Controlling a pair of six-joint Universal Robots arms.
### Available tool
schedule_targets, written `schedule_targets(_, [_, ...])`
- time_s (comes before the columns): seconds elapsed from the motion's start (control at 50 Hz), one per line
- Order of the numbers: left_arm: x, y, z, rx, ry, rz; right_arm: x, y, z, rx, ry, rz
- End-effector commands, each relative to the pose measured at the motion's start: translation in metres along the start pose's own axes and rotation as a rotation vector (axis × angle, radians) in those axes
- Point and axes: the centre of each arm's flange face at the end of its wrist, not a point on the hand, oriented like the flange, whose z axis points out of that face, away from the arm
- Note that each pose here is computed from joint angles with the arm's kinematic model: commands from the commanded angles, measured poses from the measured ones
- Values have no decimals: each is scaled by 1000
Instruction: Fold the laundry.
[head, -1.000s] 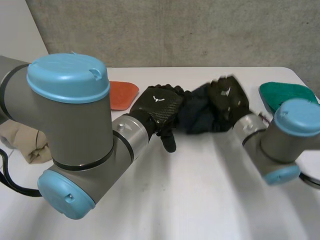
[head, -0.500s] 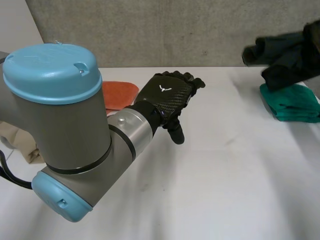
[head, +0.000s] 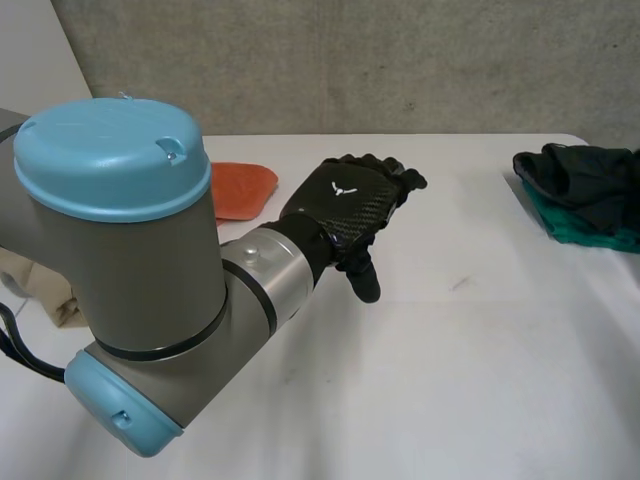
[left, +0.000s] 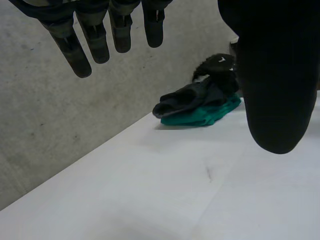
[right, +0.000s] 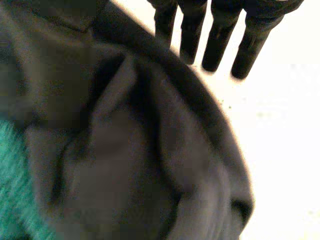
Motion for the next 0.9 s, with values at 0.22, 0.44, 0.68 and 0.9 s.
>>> schedule_targets(0.22, [9, -17, -12, 51, 53, -1, 64, -94, -46, -252, 312, -34])
schedule_targets(0.44, [-20, -59, -22, 226, -53, 23, 17, -193, -43, -109, 381, -92])
schedule_targets(0.68, [-222, -18, -11, 113, -632, 76, -147, -228, -106, 64, -180, 10])
schedule_targets(0.9, [-349, 114, 7, -178, -795, 274, -195, -192, -149, -60, -322, -103])
